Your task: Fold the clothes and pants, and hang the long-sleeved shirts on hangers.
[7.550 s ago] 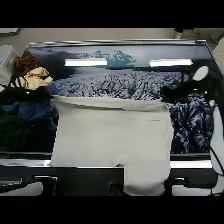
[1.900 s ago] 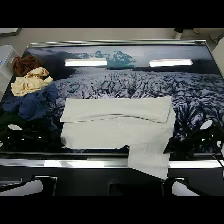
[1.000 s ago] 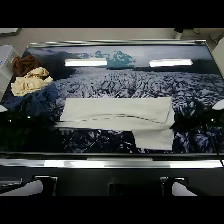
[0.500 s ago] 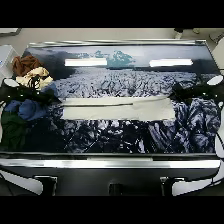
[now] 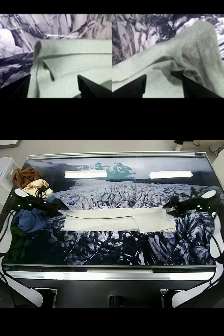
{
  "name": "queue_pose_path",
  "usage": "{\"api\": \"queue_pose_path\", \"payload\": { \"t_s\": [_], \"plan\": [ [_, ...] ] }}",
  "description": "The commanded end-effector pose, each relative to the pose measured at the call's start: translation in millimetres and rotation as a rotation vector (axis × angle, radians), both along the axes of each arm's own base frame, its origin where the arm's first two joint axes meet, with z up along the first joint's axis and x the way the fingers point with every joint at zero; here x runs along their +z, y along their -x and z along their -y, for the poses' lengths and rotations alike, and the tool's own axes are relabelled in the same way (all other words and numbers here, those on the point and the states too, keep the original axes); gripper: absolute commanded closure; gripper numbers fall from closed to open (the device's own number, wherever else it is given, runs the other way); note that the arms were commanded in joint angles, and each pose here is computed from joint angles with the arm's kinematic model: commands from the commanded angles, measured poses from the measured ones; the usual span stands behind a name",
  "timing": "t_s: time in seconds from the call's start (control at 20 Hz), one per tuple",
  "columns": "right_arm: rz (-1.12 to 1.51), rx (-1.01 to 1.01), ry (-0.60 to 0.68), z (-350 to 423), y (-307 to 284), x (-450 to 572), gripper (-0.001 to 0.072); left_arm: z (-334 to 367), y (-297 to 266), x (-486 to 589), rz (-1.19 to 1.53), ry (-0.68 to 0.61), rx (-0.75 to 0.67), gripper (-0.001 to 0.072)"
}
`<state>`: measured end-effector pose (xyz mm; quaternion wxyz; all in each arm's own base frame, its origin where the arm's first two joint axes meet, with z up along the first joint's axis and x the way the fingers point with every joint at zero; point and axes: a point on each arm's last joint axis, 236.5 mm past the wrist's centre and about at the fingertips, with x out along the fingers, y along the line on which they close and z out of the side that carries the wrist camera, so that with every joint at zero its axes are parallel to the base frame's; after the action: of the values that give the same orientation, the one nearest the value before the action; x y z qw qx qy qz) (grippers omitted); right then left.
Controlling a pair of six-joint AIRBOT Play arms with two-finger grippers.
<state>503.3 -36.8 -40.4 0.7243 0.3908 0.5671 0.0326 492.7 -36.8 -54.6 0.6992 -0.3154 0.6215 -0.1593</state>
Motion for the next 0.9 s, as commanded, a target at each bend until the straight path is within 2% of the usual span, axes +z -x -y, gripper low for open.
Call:
{"api": "queue_pose_path", "payload": {
  "t_s": [0.0, 0.05, 0.1, 0.3, 0.6, 0.85],
  "plan": [
    [-0.008, 0.050, 0.060, 48.1, 19.6, 26.6, 0.0090, -33.4, 18.5, 31.3, -0.054, 0.038, 0.008, 0.0063],
    [-0.052, 0.017, 0.071, 72.2, 33.8, 23.7, 0.0030, -48.3, 22.4, 43.0, -0.063, 0.043, 0.049, 0.0063],
    [-0.113, -0.022, 0.062, 94.5, 51.9, 16.3, 0.0005, -62.2, 26.2, 56.0, -0.058, 0.042, 0.085, 0.0063],
    [-0.235, -0.048, -0.029, 114.2, 86.7, -21.6, -0.0003, -73.7, 32.3, 116.4, 0.053, 0.001, 0.129, 0.0077],
    [-0.154, 0.064, -0.245, 53.5, 59.2, -46.1, -0.0004, 7.1, 52.0, 199.7, 0.240, -0.047, -0.035, 0.0078],
    [-0.126, 0.109, -0.240, 11.0, 35.5, -55.0, -0.0002, 89.3, 76.2, 233.7, 0.333, -0.037, -0.203, 0.0078]
  ]
}}
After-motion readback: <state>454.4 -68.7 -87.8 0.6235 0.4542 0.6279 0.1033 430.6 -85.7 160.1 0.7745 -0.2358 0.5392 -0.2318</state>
